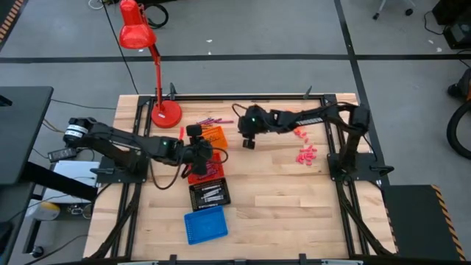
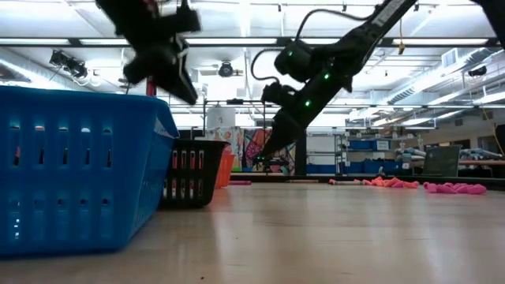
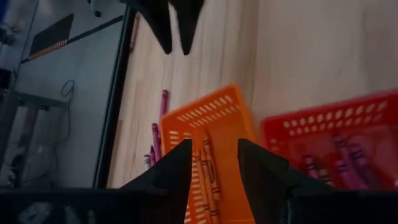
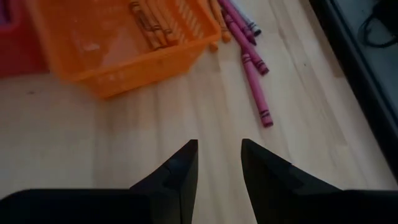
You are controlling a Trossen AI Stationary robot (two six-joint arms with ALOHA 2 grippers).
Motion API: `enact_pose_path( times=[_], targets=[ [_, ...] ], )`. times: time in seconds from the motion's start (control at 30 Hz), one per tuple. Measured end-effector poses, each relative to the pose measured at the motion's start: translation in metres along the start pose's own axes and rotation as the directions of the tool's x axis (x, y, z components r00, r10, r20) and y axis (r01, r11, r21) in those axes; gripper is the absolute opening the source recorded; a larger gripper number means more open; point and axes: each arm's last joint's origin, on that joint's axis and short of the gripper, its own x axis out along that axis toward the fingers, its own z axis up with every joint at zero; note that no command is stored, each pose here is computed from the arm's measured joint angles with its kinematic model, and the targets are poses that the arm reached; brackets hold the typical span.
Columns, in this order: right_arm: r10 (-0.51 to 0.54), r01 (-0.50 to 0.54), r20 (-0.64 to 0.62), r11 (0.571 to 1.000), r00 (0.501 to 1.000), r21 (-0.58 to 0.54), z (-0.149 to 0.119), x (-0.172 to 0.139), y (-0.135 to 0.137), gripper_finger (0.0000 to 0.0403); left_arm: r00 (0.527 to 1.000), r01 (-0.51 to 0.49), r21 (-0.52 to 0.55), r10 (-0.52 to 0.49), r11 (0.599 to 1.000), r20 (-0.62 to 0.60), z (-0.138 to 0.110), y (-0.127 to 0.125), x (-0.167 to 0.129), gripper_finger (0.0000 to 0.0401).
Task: Sort crayons
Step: Put the black crayon into the black basket
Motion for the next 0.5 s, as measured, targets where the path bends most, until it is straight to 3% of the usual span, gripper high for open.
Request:
enact_pose_path(
  times=[0.2,0.5],
  targets=[
    [0.06,-0.058,-0.055,0.997,0.997,0.043,0.005,0.022,-0.022,0.0126,0.999,-0.025,-0.002,0.025,1.0,-0.033,-0.029,-0.005,0.026,0.0141],
    [0.11,-0.097,-0.133,0.99,0.985,0.102,0.024,0.047,-0.052,0.0126,1.0,0.006,-0.021,-0.007,1.0,-0.017,-0.04,0.002,0.021,0.0141]
  ],
)
